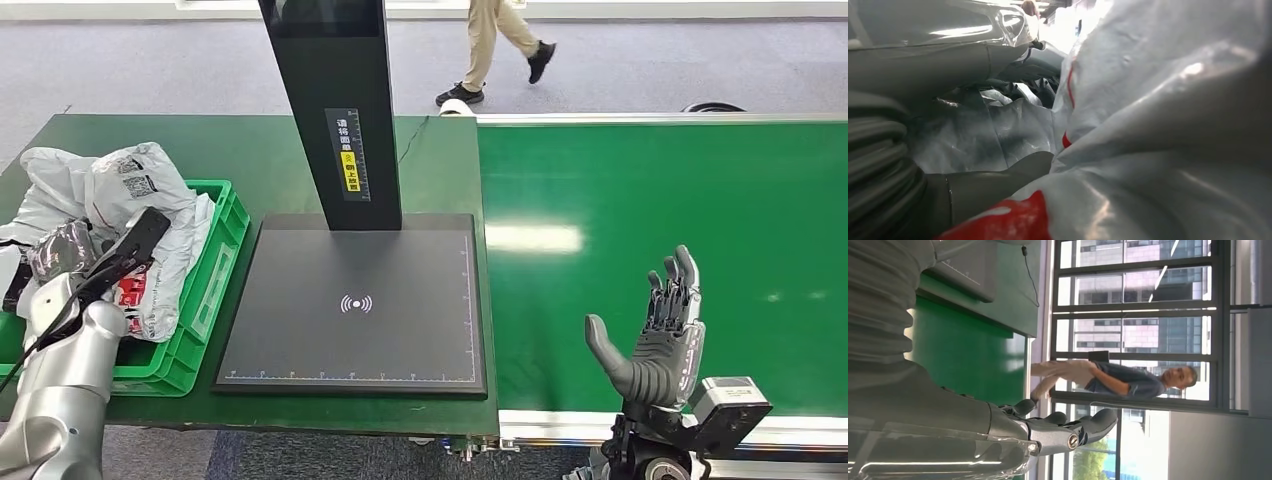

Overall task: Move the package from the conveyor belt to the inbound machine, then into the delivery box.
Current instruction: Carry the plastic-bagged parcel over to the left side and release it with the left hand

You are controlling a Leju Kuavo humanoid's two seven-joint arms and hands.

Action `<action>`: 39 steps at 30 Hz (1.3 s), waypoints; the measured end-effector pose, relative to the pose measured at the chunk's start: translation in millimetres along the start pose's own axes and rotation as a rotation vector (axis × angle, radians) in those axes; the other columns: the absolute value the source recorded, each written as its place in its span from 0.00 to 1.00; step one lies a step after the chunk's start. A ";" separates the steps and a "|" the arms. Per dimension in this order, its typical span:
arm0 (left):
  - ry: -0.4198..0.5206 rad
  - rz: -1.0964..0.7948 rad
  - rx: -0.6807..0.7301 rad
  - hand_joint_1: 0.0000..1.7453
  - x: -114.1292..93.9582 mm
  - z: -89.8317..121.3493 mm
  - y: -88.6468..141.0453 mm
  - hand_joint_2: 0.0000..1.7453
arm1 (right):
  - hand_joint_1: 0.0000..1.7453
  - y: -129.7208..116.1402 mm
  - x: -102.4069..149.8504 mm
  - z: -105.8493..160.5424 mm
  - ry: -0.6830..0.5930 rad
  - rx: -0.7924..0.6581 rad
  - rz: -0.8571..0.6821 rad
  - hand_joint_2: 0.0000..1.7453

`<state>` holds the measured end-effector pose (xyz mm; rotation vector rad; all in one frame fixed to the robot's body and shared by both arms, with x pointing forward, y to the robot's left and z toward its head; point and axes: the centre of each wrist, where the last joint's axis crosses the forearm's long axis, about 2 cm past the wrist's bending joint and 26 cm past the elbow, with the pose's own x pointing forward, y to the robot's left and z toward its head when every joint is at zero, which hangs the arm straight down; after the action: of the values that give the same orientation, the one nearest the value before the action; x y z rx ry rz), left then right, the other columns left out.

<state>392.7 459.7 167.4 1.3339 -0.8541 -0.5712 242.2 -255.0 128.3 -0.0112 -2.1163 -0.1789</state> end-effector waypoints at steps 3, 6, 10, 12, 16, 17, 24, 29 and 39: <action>0.026 -0.017 -0.050 1.00 -5.9 -7.0 0.4 1.00 | 0.00 0.0 -1.4 0.3 0.006 0.002 0.002 1.00; 0.056 -0.036 -0.125 1.00 -12.3 -14.5 1.9 1.00 | 0.00 0.5 -2.6 -0.6 0.010 0.006 0.002 1.00; 0.081 -0.049 -0.193 1.00 -19.2 -21.4 3.2 1.00 | 0.00 1.4 -4.1 -3.0 0.015 0.008 0.001 1.00; 0.088 -0.053 -0.210 0.65 -21.2 -23.2 3.2 1.00 | 0.00 1.8 -4.7 -4.1 0.018 0.009 0.000 1.00; 0.095 -0.067 -0.238 0.00 -24.6 -25.3 2.8 1.00 | 0.00 2.4 -5.9 -4.1 0.023 0.009 -0.001 1.00; 0.093 -0.073 -0.242 0.00 -25.0 -25.7 2.7 1.00 | 0.00 2.6 -6.1 -3.9 0.024 0.009 -0.002 1.00; 0.048 -0.063 -0.111 0.00 -20.2 -22.1 0.1 1.00 | 0.00 2.7 -6.4 -0.6 0.035 -0.001 0.000 1.00; -0.033 0.008 -0.013 0.00 -9.2 -12.8 -3.9 1.00 | 0.00 2.3 -6.3 0.9 0.039 -0.008 0.003 1.00; -0.371 0.531 0.463 0.00 24.7 30.3 10.0 1.00 | 0.00 -2.5 -0.8 7.0 0.035 -0.063 0.015 1.00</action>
<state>381.8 424.0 182.8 1.3469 -1.6579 -0.2015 236.5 -256.5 123.7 -0.0605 -2.0749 -0.2356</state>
